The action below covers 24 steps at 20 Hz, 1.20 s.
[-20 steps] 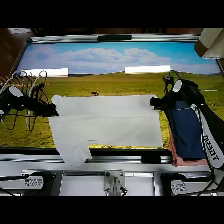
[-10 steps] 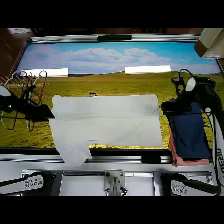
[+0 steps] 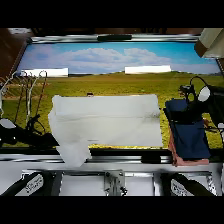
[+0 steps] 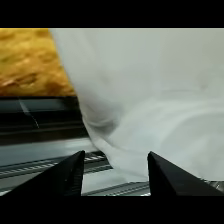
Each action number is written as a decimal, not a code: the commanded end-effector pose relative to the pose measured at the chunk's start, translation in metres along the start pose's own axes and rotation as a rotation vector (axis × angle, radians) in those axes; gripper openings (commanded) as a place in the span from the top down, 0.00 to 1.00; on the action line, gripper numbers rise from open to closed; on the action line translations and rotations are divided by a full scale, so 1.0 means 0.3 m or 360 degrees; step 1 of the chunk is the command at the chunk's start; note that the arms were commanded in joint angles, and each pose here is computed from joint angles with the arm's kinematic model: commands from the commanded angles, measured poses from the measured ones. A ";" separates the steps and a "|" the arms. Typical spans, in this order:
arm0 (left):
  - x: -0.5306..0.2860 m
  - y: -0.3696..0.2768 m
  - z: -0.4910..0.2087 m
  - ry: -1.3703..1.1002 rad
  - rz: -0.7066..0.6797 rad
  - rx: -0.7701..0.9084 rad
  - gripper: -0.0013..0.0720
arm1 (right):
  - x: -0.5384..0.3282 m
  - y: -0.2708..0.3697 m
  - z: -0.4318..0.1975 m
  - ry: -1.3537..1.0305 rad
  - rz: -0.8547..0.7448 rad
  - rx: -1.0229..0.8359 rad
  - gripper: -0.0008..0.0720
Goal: Fold the shirts.
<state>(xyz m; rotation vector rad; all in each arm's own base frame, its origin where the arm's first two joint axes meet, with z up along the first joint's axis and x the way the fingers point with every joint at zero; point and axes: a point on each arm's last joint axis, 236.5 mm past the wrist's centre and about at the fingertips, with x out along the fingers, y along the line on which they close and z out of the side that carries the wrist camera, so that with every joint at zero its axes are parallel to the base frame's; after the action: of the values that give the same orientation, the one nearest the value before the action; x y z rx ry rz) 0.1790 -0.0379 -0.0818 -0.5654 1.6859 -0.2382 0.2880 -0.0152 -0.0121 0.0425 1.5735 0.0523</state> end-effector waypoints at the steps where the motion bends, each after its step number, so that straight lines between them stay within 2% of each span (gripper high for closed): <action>1: 0.066 0.013 -0.049 0.0005 -0.0023 -0.0048 0.38 | -0.002 0.019 0.006 -0.0036 0.0041 0.0024 0.29; 4: 0.079 0.017 -0.032 -0.0032 -0.0015 -0.0058 0.38 | -0.002 0.027 0.004 -0.0032 0.0058 0.0034 0.29; 6: 0.084 -0.001 -0.007 -0.0079 -0.0032 -0.0045 0.46 | -0.002 0.028 0.002 -0.0028 0.0059 0.0040 0.29; 9: 0.110 -0.029 -0.014 -0.0059 -0.0019 -0.0052 0.47 | -0.002 0.028 0.000 -0.0024 0.0060 0.0080 0.29; 10: 0.125 -0.037 -0.029 -0.0031 -0.0012 -0.0034 0.58 | -0.002 0.027 0.000 -0.0024 0.0059 0.0097 0.29; 11: 0.136 -0.047 -0.040 -0.0009 -0.0003 -0.0003 0.77 | -0.002 0.028 -0.003 -0.0018 0.0061 0.0101 0.29; 12: 0.141 -0.055 -0.046 0.0005 0.0002 0.0022 0.89 | -0.001 0.036 -0.015 0.0007 0.0076 0.0101 0.29; 13: 0.143 -0.057 -0.048 0.0008 0.0004 0.0035 0.93 | 0.004 0.066 -0.029 0.0031 0.0136 0.0086 0.27; 14: 0.142 -0.058 -0.048 0.0008 0.0004 0.0035 0.93 | 0.015 0.122 -0.050 0.0050 0.0249 0.0069 0.07; 20: 0.136 -0.061 -0.044 -0.0010 0.0005 0.0058 0.93 | 0.179 0.187 -0.242 0.0212 0.0366 0.0148 0.08; 23: 0.130 -0.064 -0.039 -0.0021 0.0006 0.0065 0.93 | 0.231 0.156 -0.251 0.0193 0.0302 0.0191 0.08; 24: 0.129 -0.064 -0.038 -0.0025 0.0007 0.0068 0.93 | 0.247 0.148 -0.246 0.0171 0.0286 0.0210 0.13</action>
<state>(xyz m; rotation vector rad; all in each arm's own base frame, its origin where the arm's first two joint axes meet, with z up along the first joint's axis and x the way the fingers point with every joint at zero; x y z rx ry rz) 0.1672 -0.0753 -0.1053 -0.5360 1.6699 -0.2627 0.2172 0.0358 -0.0682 0.2760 1.6899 0.1328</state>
